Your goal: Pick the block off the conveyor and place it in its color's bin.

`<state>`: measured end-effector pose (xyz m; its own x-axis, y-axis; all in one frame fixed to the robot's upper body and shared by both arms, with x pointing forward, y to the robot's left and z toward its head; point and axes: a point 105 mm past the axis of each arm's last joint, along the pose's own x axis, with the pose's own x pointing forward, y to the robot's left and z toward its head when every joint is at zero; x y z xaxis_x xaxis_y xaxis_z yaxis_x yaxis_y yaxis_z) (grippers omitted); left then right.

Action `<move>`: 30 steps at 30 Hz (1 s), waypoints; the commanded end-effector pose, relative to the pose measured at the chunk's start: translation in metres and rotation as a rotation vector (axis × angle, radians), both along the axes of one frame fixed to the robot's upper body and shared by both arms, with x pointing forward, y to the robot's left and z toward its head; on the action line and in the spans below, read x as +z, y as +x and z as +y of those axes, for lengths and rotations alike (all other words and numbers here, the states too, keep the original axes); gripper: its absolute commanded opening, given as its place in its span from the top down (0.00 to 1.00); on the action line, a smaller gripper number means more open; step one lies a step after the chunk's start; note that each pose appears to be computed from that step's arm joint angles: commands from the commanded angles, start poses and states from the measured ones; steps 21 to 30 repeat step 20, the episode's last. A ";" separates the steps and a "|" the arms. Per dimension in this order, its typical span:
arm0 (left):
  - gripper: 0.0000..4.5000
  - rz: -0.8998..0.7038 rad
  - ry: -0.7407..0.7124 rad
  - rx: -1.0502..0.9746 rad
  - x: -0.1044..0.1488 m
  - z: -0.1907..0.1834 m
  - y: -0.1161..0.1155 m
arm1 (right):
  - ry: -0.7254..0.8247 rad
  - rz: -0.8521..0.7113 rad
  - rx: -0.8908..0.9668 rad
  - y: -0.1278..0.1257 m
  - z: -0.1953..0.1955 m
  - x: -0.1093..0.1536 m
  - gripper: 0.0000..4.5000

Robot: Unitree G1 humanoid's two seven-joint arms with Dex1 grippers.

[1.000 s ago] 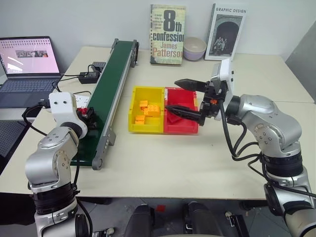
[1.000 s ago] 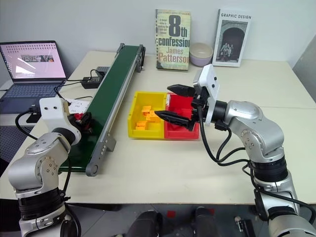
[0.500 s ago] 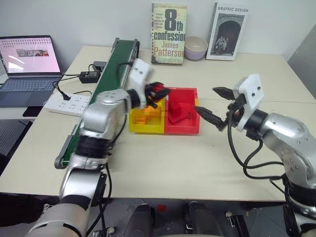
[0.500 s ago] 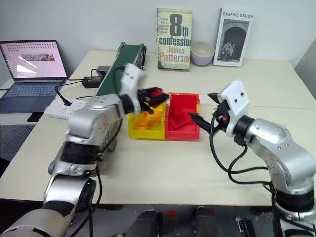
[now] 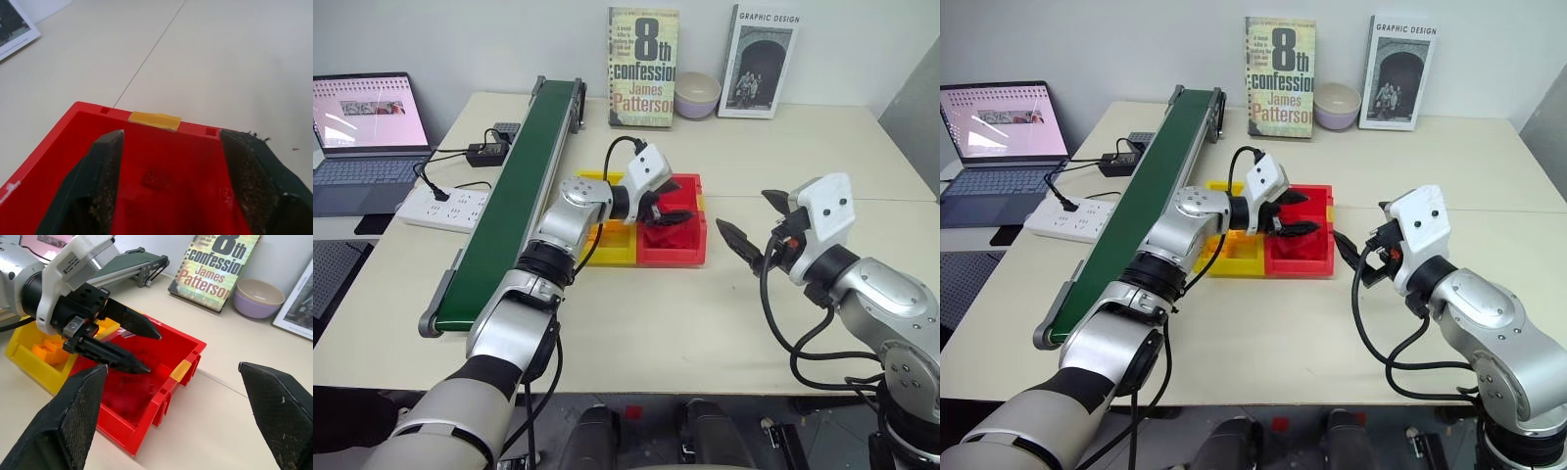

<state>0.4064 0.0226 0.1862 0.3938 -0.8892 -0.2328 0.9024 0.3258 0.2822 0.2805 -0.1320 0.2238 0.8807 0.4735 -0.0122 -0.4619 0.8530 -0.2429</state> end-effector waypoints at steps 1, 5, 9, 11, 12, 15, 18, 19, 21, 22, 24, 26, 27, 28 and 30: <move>0.05 -0.084 -0.051 -0.006 0.030 0.005 -0.001 | 0.006 -0.047 0.039 0.000 0.004 0.014 0.00; 0.01 -0.099 -0.041 0.087 0.044 0.046 0.000 | -0.004 -0.034 0.133 0.005 0.011 0.018 0.00; 0.01 -0.048 0.050 0.214 0.039 0.122 -0.025 | -0.054 0.008 0.309 0.013 0.018 0.019 0.00; 0.01 -0.029 0.076 0.260 0.040 0.143 -0.041 | -0.073 0.016 0.359 0.018 0.017 0.021 0.00; 0.01 -0.024 0.080 0.272 0.040 0.147 -0.045 | -0.077 0.016 0.370 0.020 0.016 0.021 0.00; 0.01 0.001 0.071 0.337 0.044 0.164 -0.061 | -0.090 0.026 0.411 0.024 0.015 0.022 0.00; 0.01 0.011 0.067 0.415 0.044 0.180 -0.070 | -0.104 0.030 0.443 0.029 0.015 0.021 0.00; 0.01 0.005 0.066 0.428 0.044 0.181 -0.072 | -0.105 0.030 0.450 0.030 0.014 0.021 0.00; 0.01 0.000 0.059 0.440 0.044 0.180 -0.073 | -0.104 0.028 0.456 0.032 0.015 0.021 0.00; 0.01 0.000 0.059 0.440 0.044 0.180 -0.073 | -0.104 0.028 0.456 0.032 0.015 0.021 0.00; 0.01 0.000 0.059 0.440 0.044 0.180 -0.073 | -0.104 0.028 0.456 0.032 0.015 0.021 0.00; 0.01 0.000 0.059 0.440 0.044 0.180 -0.073 | -0.104 0.028 0.456 0.032 0.015 0.021 0.00; 0.01 0.000 0.059 0.440 0.044 0.180 -0.073 | -0.104 0.028 0.456 0.032 0.015 0.021 0.00; 0.01 0.000 0.059 0.440 0.044 0.180 -0.073 | -0.104 0.028 0.456 0.032 0.015 0.021 0.00; 0.01 0.000 0.059 0.440 0.044 0.180 -0.073 | -0.104 0.028 0.456 0.032 0.015 0.021 0.00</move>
